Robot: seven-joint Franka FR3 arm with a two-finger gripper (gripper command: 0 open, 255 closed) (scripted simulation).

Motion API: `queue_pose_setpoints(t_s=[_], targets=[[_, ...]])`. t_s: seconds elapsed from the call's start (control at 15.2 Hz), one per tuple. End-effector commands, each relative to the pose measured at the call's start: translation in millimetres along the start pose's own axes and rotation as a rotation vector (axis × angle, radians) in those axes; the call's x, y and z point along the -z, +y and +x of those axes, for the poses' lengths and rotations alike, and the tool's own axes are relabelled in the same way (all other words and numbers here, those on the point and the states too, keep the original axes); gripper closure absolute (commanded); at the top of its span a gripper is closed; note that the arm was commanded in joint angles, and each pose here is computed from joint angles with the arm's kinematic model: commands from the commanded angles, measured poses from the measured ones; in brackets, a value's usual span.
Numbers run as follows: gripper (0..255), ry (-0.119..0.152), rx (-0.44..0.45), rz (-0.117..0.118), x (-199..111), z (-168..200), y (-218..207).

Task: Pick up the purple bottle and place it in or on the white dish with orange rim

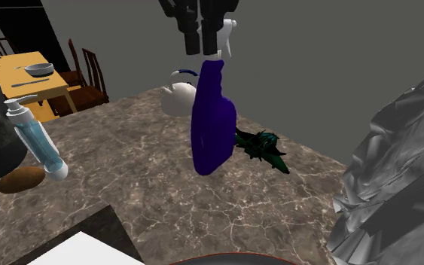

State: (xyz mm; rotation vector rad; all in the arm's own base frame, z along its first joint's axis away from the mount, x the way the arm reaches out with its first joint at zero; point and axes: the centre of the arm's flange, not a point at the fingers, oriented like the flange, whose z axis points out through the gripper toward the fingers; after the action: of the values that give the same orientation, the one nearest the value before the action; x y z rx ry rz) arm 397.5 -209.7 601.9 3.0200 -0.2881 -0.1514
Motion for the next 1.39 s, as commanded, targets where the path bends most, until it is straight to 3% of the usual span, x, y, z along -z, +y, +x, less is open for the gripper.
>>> queue_pose_setpoints(t_s=[0.0,0.86,1.32], targets=[[255,0.0,0.001,0.0,1,-19,20],[255,0.0,0.001,0.0,17,-135,138],[255,0.0,0.001,0.0,-20,-132,134]])
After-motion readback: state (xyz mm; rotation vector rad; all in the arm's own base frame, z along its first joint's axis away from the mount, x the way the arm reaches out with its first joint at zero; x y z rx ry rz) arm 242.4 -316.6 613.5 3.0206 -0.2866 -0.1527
